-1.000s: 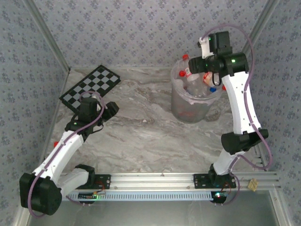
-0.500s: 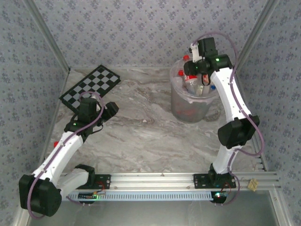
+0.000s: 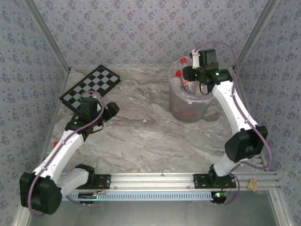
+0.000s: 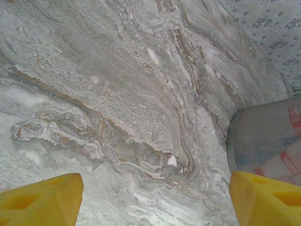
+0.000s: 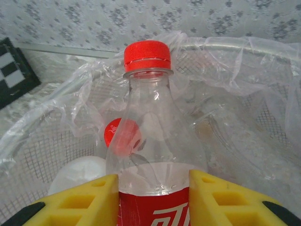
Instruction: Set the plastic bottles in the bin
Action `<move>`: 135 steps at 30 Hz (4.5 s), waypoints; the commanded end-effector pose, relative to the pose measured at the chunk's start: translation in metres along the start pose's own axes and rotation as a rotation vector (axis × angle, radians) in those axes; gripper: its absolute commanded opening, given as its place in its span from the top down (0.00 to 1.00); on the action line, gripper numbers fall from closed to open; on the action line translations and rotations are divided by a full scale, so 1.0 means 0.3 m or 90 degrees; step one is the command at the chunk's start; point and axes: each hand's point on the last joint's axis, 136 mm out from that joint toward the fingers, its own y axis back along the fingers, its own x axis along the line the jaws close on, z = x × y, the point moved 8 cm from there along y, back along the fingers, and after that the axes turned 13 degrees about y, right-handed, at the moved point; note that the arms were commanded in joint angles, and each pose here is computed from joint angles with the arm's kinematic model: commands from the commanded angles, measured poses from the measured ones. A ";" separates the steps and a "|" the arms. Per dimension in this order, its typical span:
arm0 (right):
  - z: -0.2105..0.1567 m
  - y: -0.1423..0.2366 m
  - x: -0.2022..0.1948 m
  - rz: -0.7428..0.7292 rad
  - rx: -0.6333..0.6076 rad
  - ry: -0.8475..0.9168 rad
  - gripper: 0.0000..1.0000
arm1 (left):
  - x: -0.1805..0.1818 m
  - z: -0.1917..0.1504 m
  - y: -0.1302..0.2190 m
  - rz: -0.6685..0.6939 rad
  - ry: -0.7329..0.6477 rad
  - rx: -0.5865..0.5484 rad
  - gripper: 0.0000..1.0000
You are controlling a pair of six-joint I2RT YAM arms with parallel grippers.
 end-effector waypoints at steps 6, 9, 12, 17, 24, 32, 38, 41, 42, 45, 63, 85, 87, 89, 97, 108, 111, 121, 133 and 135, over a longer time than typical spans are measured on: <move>-0.128 -0.023 0.225 0.238 0.133 -0.042 0.58 | -0.047 0.029 0.037 -0.029 -0.012 -0.019 0.19; -0.116 -0.021 0.298 0.271 0.136 -0.022 0.58 | -0.052 0.038 0.049 -0.025 -0.020 -0.034 0.19; -0.096 -0.023 0.388 0.305 0.132 0.009 0.58 | -0.049 0.048 0.062 -0.013 -0.032 -0.053 0.18; -0.005 0.002 0.516 0.329 0.090 0.070 0.54 | -0.040 0.052 0.076 0.005 -0.040 -0.063 0.18; 0.148 0.129 0.486 0.255 0.030 0.130 0.36 | -0.039 0.063 0.115 0.015 -0.073 -0.092 0.16; 0.134 0.314 0.196 0.058 -0.021 0.082 0.20 | -0.061 0.123 0.135 0.056 -0.186 -0.175 0.04; -0.064 0.410 -0.097 -0.142 -0.047 -0.043 0.00 | -0.002 0.171 0.105 0.194 -0.295 -0.233 0.00; -0.177 0.407 -0.185 -0.207 -0.027 -0.116 0.00 | 0.015 0.190 0.076 0.234 -0.327 -0.243 0.00; -0.211 0.393 -0.201 -0.220 -0.020 -0.133 0.00 | 0.022 0.196 0.065 0.247 -0.336 -0.246 0.00; -0.327 0.320 -0.239 -0.291 0.009 -0.168 0.00 | 0.066 0.205 0.029 0.304 -0.355 -0.251 0.00; -0.766 -0.141 -0.229 -0.309 0.047 -0.113 0.00 | 0.273 0.205 -0.149 0.324 -0.378 -0.365 0.00; -0.861 -0.187 -0.226 -0.332 -0.108 -0.021 0.00 | 0.297 0.282 -0.299 0.254 -0.427 -0.384 0.00; -0.865 -0.189 -0.242 -0.342 -0.113 -0.036 0.00 | 0.315 0.294 -0.295 0.242 -0.406 -0.377 0.00; -0.868 -0.187 -0.250 -0.339 -0.117 -0.043 0.00 | 0.329 0.306 -0.291 0.230 -0.386 -0.371 0.00; -0.867 -0.186 -0.251 -0.336 -0.111 -0.045 0.00 | 0.341 0.297 -0.285 0.192 -0.390 -0.366 0.00; -0.865 -0.186 -0.250 -0.336 -0.110 -0.043 0.00 | 0.371 0.280 -0.290 0.163 -0.389 -0.376 0.00; -0.865 -0.186 -0.250 -0.336 -0.110 -0.043 0.00 | 0.373 0.279 -0.290 0.163 -0.390 -0.375 0.00; -0.867 -0.186 -0.250 -0.336 -0.109 -0.043 0.00 | 0.372 0.280 -0.290 0.164 -0.389 -0.375 0.00; -0.865 -0.189 -0.248 -0.335 -0.107 -0.041 0.00 | 0.371 0.281 -0.290 0.163 -0.389 -0.374 0.00; -0.865 -0.189 -0.247 -0.335 -0.107 -0.040 0.00 | 0.371 0.281 -0.290 0.164 -0.389 -0.375 0.00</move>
